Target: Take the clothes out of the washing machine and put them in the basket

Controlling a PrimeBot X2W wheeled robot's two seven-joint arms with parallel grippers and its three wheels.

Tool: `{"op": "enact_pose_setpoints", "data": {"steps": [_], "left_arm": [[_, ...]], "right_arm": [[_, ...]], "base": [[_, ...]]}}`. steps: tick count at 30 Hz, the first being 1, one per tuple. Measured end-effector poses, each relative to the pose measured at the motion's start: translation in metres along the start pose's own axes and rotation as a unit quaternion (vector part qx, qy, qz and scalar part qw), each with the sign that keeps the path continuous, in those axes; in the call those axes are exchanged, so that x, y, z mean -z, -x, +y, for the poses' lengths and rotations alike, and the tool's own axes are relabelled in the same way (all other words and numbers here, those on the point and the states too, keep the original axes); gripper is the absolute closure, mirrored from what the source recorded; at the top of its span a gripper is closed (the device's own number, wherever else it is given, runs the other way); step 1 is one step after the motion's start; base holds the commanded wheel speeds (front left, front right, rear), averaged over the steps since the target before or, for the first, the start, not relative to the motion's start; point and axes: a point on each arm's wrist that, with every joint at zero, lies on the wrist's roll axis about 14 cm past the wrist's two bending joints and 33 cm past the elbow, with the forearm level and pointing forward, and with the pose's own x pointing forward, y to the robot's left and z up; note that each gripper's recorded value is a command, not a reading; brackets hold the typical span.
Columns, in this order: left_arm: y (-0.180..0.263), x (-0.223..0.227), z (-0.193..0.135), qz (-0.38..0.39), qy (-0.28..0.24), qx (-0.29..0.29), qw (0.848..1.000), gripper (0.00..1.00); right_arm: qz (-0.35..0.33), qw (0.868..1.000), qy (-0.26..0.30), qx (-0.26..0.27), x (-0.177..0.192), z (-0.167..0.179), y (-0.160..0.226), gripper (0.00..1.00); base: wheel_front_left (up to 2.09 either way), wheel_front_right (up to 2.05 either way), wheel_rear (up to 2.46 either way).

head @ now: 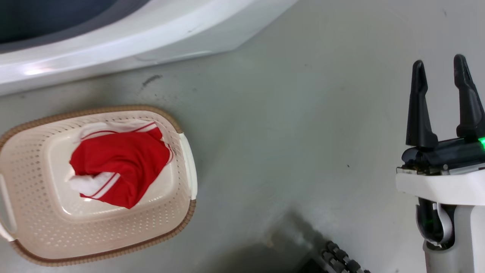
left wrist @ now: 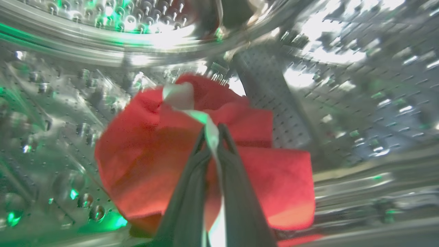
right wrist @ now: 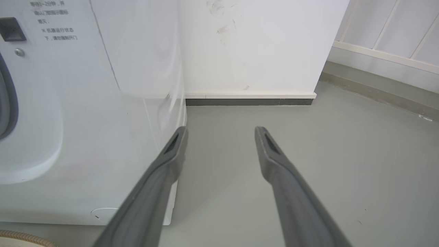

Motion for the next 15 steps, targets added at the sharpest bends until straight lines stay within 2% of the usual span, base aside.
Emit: {"op": "enact_pose_setpoints", "data": {"steps": [4,15], "left_arm": [[0.025,-0.024,-0.012,-0.060,0.011,0.018,0.998,1.00],[0.102,-0.040,-0.034,-0.147,0.024,0.051,0.988,1.00]], "right_arm": [[-0.014,1.000,0.002,-0.009,-0.014,0.006,0.006,0.00],[-0.051,0.998,-0.002,-0.035,-0.049,0.024,0.027,0.00]], "base": [[0.00,0.00,0.00],[0.00,0.00,0.00]]}}
